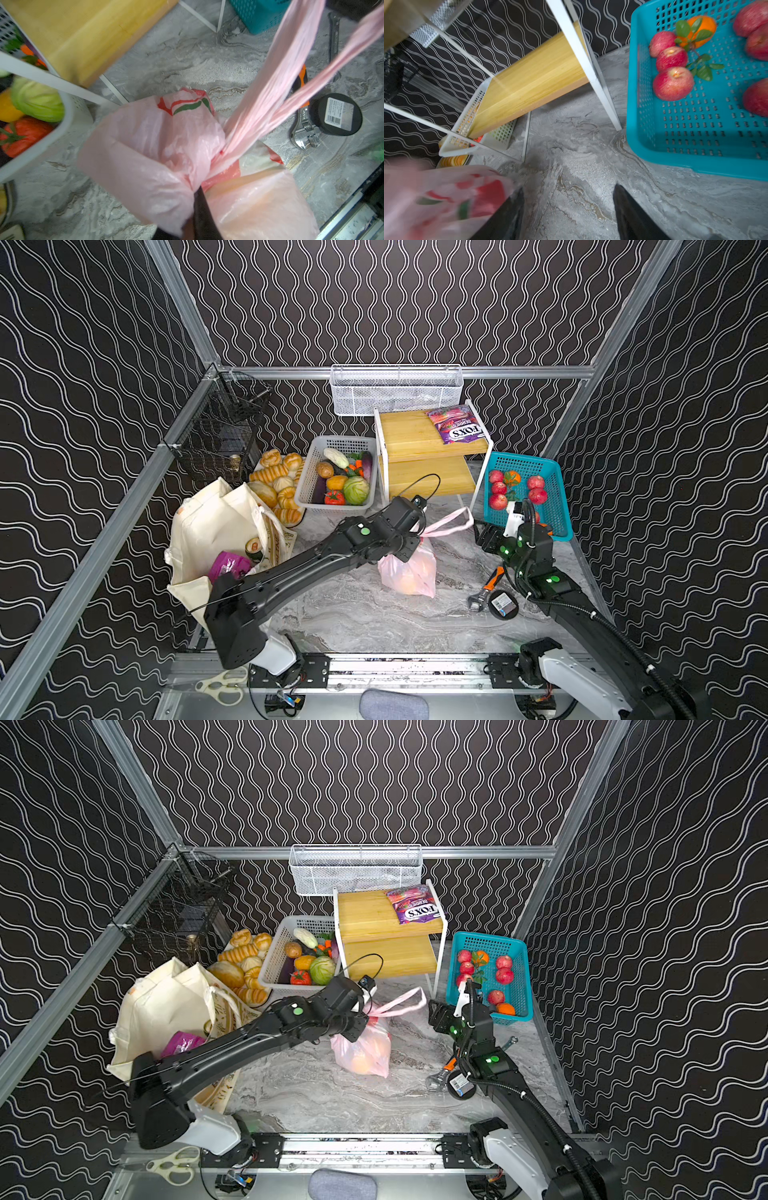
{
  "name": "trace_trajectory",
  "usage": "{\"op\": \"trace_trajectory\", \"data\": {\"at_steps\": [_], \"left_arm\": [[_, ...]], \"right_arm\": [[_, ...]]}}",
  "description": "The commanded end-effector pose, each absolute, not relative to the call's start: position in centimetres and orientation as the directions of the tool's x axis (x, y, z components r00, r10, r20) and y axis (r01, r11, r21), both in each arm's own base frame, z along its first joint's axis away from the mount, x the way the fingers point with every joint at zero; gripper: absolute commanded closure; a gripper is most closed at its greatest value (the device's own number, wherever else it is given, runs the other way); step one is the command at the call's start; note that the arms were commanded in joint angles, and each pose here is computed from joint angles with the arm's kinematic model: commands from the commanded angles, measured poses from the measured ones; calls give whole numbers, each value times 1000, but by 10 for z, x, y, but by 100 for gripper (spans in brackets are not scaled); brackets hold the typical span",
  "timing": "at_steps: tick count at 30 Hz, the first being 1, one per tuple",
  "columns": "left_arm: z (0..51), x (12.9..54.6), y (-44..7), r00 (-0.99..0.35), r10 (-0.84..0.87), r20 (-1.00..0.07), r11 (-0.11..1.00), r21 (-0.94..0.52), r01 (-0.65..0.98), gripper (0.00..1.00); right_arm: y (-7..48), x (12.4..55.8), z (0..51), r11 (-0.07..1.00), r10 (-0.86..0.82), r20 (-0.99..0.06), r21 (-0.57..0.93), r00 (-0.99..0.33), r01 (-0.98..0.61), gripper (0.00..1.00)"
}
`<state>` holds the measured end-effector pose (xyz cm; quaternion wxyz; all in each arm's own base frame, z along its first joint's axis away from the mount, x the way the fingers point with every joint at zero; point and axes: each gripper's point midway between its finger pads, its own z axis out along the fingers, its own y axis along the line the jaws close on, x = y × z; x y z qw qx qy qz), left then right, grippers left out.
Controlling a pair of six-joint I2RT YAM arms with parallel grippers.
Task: Place the mixed food into the grocery bags and tie them
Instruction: 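Lift the pink bag by its handles with the left gripper while the right releases, then carry the pink bag with the left gripper over the white tote bag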
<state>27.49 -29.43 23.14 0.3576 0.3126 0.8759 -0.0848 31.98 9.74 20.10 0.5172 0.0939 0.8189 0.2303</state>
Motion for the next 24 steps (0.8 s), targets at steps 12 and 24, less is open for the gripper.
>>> {"op": "trace_trajectory", "data": {"at_steps": [12, 24], "left_arm": [[396, 270, -155, -200, 425, -883, 879, 350, 323, 100], [472, 266, 23, -302, 279, -912, 851, 381, -363, 100]], "right_arm": [[90, 326, 214, 888, 393, -842, 451, -369, -84, 32], [102, 330, 219, 873, 390, -826, 473, -407, -123, 32]]}}
